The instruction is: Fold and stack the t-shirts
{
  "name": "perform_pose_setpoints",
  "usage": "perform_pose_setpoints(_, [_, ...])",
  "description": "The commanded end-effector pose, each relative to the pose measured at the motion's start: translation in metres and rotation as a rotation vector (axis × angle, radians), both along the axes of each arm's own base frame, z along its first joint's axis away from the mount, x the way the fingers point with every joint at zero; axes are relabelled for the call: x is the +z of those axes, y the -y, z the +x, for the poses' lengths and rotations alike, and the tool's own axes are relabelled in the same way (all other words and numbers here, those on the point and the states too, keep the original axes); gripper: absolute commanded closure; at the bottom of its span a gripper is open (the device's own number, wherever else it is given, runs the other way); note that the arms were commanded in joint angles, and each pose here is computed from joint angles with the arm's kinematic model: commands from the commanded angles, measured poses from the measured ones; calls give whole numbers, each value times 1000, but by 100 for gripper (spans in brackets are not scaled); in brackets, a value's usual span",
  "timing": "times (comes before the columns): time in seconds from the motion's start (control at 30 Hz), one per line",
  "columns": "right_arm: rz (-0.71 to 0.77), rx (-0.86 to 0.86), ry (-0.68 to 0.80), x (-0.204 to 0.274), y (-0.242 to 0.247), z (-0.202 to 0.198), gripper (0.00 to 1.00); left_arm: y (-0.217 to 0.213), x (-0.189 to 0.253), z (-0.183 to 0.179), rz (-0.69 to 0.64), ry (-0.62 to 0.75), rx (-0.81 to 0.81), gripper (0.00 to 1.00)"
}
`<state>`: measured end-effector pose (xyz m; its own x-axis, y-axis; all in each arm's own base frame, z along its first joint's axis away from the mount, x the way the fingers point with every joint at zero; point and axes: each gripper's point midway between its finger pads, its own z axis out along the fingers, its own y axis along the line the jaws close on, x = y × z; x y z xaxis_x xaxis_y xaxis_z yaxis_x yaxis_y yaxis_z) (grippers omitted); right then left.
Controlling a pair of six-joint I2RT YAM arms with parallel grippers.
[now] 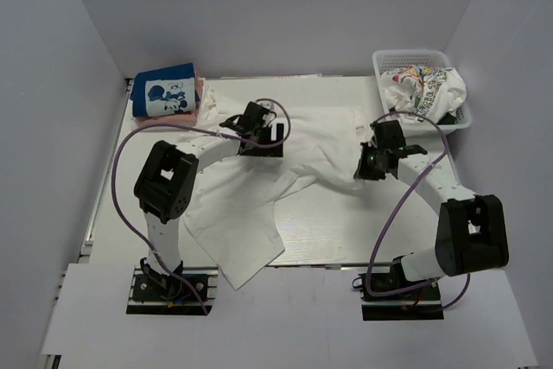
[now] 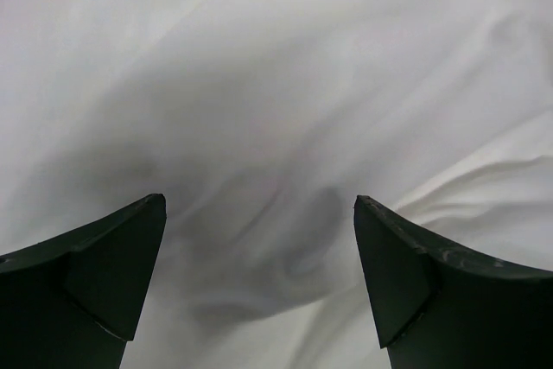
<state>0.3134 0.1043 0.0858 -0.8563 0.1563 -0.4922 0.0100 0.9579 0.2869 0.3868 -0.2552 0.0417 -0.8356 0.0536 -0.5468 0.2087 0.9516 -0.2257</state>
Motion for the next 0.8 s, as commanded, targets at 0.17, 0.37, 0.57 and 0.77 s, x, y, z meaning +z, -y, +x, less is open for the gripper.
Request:
perform_pose_setpoints(0.17, [-60,-102,-32,-33,23,-32,100,134,63,46,-344,174,-455,0])
perform_pose_setpoints(0.37, [-8,-64,-20,-35,12,-31,100,249,85,67,-482,236,-653,0])
perform_pose_setpoints(0.57, [-30,-59,10,-30,17,-29,100,265,37,42,-411,242,-662,0])
perform_pose_setpoints(0.77, [11,-42,-10,-26,10,-41,100,269,-14,69,-298,205,-528,0])
